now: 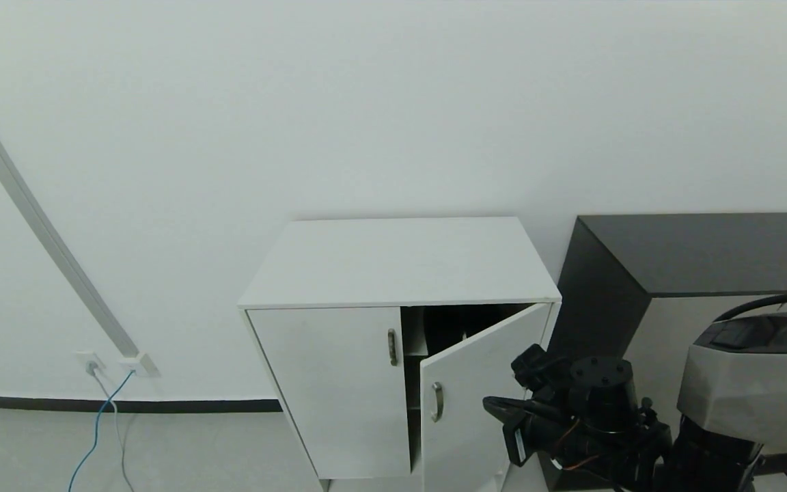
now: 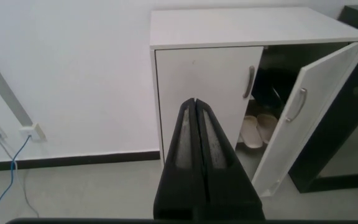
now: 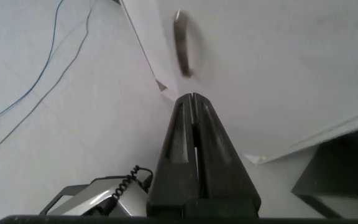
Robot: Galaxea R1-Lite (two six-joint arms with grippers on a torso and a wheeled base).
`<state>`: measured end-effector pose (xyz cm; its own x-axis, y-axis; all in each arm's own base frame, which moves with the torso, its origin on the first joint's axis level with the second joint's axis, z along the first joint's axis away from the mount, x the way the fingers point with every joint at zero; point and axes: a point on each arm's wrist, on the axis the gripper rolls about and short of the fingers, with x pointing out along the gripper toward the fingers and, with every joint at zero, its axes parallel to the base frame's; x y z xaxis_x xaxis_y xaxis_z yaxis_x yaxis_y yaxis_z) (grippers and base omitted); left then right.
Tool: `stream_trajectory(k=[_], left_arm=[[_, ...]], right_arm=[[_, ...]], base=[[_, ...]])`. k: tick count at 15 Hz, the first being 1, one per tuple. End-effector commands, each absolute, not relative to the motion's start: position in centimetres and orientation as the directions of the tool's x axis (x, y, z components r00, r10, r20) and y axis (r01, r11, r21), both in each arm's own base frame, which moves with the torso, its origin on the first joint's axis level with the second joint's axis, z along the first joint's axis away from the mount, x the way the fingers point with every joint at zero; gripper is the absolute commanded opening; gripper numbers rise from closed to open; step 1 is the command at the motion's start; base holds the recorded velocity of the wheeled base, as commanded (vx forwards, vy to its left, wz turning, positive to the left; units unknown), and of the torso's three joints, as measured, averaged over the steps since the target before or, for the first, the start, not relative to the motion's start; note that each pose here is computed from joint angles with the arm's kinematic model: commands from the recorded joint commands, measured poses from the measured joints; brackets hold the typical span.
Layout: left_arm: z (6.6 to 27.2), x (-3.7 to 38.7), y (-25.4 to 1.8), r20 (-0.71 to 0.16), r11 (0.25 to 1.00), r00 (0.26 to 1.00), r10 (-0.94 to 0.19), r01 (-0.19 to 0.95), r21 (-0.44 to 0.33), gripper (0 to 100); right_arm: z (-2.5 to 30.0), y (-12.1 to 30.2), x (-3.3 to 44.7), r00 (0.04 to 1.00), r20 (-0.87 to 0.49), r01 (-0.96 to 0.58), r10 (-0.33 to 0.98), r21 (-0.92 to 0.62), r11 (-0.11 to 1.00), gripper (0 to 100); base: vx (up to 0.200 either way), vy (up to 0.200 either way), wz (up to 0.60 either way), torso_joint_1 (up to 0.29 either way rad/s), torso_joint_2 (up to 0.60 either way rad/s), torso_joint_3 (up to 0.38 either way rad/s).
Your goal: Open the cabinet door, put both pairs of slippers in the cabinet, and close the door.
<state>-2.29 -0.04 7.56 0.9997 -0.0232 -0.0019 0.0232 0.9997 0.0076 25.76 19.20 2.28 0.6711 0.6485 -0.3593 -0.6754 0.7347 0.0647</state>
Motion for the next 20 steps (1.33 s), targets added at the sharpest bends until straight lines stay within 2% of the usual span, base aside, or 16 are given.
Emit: stream_trajectory(k=[1, 7, 20], left_arm=[[7.6, -2.3, 0.0, -0.002, 1.000, 1.000, -0.023, 0.023, 0.008, 0], [7.6, -2.3, 0.0, -0.002, 1.000, 1.000, -0.023, 0.023, 0.008, 0], [7.6, -2.3, 0.0, -0.002, 1.000, 1.000, -0.023, 0.023, 0.006, 0]], right_arm=[[1.5, 20.0, 26.7, 0.671, -0.354, -0.678, 0.652, 0.064, 0.732, 0], [0.9, 21.2, 29.5, 0.697, -0.305, -0.666, 0.648, 0.058, 0.744, 0], [0.8, 21.8, 35.8, 0.749, -0.291, -0.608, 0.595, 0.055, 0.792, 0]], base=[[0.000, 0.000, 0.00, 0.000, 0.00, 0.000], [0.000, 0.000, 0.00, 0.000, 0.00, 0.000], [0.000, 0.000, 0.00, 0.000, 0.00, 0.000]])
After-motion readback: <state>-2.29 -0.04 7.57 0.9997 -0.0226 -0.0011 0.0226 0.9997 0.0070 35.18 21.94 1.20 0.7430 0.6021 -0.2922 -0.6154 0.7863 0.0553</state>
